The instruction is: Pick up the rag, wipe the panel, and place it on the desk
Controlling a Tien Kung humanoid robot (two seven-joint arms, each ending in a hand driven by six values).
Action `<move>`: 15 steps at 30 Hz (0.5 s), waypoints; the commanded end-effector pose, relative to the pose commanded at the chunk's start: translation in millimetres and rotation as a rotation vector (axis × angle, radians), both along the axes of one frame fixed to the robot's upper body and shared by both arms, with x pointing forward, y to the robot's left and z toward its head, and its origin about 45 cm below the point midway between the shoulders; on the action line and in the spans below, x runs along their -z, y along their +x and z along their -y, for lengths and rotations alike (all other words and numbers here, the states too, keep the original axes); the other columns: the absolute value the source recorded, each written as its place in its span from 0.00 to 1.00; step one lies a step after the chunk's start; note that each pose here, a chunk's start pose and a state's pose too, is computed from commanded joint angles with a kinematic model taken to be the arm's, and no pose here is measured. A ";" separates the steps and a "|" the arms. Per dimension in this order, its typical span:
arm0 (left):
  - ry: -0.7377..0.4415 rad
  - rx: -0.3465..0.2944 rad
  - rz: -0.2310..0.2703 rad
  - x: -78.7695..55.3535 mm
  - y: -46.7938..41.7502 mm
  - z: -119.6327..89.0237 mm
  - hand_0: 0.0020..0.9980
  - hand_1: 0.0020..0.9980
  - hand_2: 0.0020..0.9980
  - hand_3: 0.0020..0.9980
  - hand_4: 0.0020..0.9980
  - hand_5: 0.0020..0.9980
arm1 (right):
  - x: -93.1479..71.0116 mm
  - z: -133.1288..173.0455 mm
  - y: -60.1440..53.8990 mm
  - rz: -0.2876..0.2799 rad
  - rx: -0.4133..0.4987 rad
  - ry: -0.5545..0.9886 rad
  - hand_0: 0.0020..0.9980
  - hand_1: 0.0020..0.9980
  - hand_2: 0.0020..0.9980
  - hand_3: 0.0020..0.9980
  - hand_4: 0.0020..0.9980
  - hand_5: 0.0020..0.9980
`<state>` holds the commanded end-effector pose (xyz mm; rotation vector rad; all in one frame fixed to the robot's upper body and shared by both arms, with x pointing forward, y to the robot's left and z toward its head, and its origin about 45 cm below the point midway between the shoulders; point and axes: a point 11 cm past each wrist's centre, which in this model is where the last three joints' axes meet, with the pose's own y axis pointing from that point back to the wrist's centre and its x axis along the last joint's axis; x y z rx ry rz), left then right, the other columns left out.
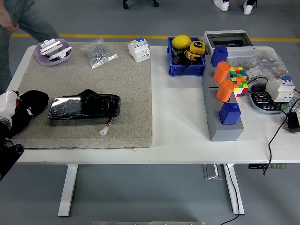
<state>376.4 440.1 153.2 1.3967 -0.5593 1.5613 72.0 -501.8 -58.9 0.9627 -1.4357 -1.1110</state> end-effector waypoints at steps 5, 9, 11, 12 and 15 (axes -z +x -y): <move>-0.007 0.006 0.007 -3.1 1.9 2.3 0.34 0.51 0.57 0.57 0.78 0.00 | -0.4 0.5 1.2 0.002 0.002 -0.002 0.76 0.72 0.72 0.71 1.00 0.52; -0.011 0.009 0.011 -6.0 3.2 2.6 0.34 0.51 0.57 0.57 0.78 0.00 | -0.6 0.7 1.7 0.002 0.002 -0.002 0.76 0.72 0.72 0.71 1.00 0.52; -0.010 0.008 0.012 -7.3 3.8 2.0 0.38 0.55 0.59 0.57 0.90 0.08 | -0.5 0.4 2.1 0.003 0.002 -0.002 0.76 0.71 0.72 0.71 1.00 0.52; -0.009 0.007 0.012 -7.7 4.0 1.7 0.38 0.55 0.59 0.57 0.90 0.08 | -0.5 0.3 2.1 0.004 0.002 -0.002 0.76 0.71 0.72 0.71 1.00 0.52; -0.006 0.002 0.007 -8.3 3.9 0.5 0.38 0.55 0.59 0.57 0.90 0.08 | -0.2 -0.2 2.1 0.003 0.001 -0.001 0.76 0.71 0.72 0.71 1.00 0.52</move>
